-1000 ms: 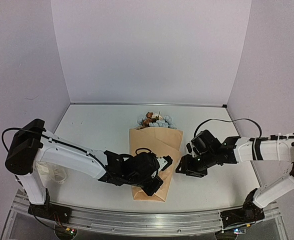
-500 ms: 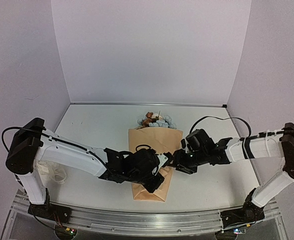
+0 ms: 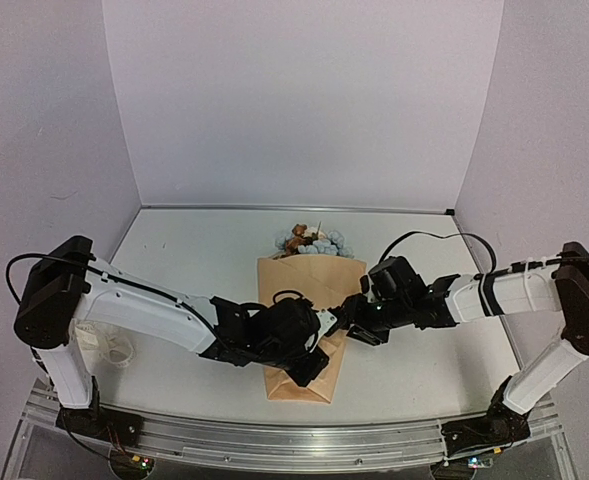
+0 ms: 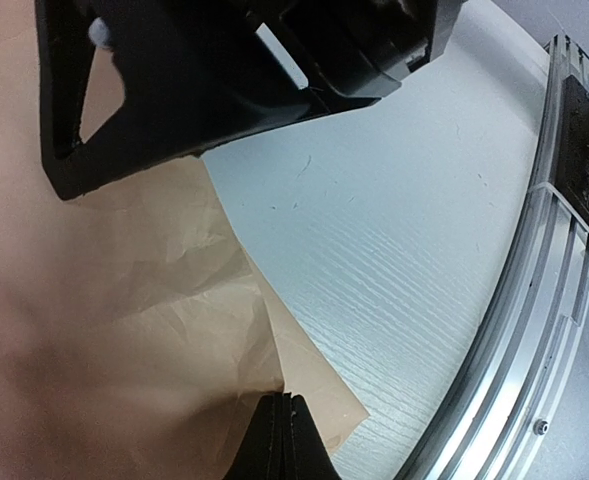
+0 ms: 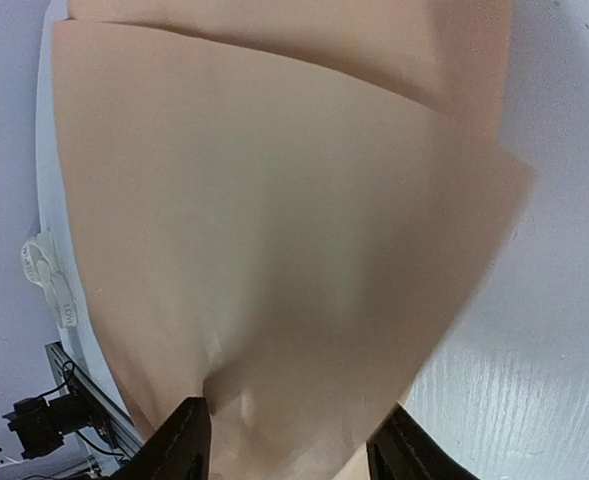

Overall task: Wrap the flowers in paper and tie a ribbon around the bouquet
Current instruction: Adjust the 2/3-folded wrapping paper at the center of the board.

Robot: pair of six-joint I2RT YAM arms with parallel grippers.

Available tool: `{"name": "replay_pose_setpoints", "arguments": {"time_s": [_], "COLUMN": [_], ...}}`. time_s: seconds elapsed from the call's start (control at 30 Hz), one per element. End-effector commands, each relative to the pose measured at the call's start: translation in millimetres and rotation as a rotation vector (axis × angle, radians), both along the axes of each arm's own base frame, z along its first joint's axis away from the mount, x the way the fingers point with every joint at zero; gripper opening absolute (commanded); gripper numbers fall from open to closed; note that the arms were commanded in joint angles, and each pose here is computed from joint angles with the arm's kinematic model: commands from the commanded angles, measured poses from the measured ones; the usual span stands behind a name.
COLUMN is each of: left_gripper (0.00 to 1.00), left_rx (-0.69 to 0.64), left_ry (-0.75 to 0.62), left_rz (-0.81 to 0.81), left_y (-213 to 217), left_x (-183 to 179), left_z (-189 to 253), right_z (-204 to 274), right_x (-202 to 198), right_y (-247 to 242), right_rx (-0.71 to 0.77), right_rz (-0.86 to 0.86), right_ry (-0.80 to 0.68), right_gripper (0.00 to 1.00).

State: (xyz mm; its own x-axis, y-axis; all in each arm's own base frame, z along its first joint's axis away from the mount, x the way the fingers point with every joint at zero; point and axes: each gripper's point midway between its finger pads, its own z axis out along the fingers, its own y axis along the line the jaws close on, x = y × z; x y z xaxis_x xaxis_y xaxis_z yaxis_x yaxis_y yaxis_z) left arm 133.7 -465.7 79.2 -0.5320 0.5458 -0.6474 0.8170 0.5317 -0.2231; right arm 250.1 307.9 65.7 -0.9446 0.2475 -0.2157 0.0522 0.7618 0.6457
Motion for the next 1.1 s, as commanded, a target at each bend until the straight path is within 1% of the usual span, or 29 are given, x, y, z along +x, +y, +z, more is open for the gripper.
{"name": "replay_pose_setpoints", "arguments": {"time_s": [0.0,0.13,0.2,0.4,0.47,0.5,0.57,0.6,0.67,0.73,0.8,0.87,0.97,1.07], "left_gripper": [0.00,0.00,0.00,0.00,0.01,0.03,0.11,0.17,0.33,0.41,0.46,0.42,0.29,0.21], "left_rx": [-0.086,-0.089,-0.089,-0.087,-0.085,-0.086,-0.095,-0.111,-0.150,-0.178,-0.198,-0.211,-0.182,-0.142], "left_ry": [-0.023,-0.014,-0.011,-0.008,-0.006,-0.005,0.012,0.019,0.030,0.038,0.056,0.073,0.114,0.161], "left_rz": [-0.016,-0.025,-0.028,-0.031,-0.032,-0.032,-0.042,-0.044,-0.041,-0.037,-0.023,0.002,0.030,0.030], "left_y": [-17.2,-19.4,-20.2,-20.1,-19.5,-19.0,-16.1,-13.6,-6.8,2.9,13.7,25.1,40.3,47.5], "left_x": [6.3,4.7,4.3,4.1,3.7,3.5,-0.9,-2.8,-6.1,-9.3,-10.9,-8.0,-4.8,-7.6], "left_z": [23.5,21.4,20.6,19.9,19.7,20.9,26.5,33.7,51.1,63.4,68.8,70.6,51.7,25.5], "right_z": [17.9,16.8,16.6,11.8,13.3,13.6,14.0,13.8,12.4,12.0,10.4,9.3,10.3,10.3], "right_x": [10.4,11.2,13.7,18.0,20.0,20.5,22.2,22.5,24.1,26.2,28.0,29.5,32.4,33.9], "right_y": [-1.7,-1.9,1.0,4.1,5.0,5.9,7.3,8.2,8.8,8.2,6.1,5.7,6.0,8.1], "right_rx": [0.045,0.059,0.073,0.078,0.074,0.071,0.059,0.053,0.038,0.022,-0.003,-0.018,-0.034,-0.040], "right_rz": [-0.049,-0.064,-0.072,-0.088,-0.081,-0.073,-0.046,-0.030,-0.004,0.021,0.040,0.054,0.071,0.086], "right_ry": [-0.063,-0.063,-0.060,-0.058,-0.069,-0.073,-0.085,-0.089,-0.095,-0.108,-0.114,-0.114,-0.124,-0.121], "right_gripper": [0.60,0.52,0.46,0.20,0.09,0.04,0.00,0.00,0.00,0.00,0.00,0.00,0.00,0.00]}}
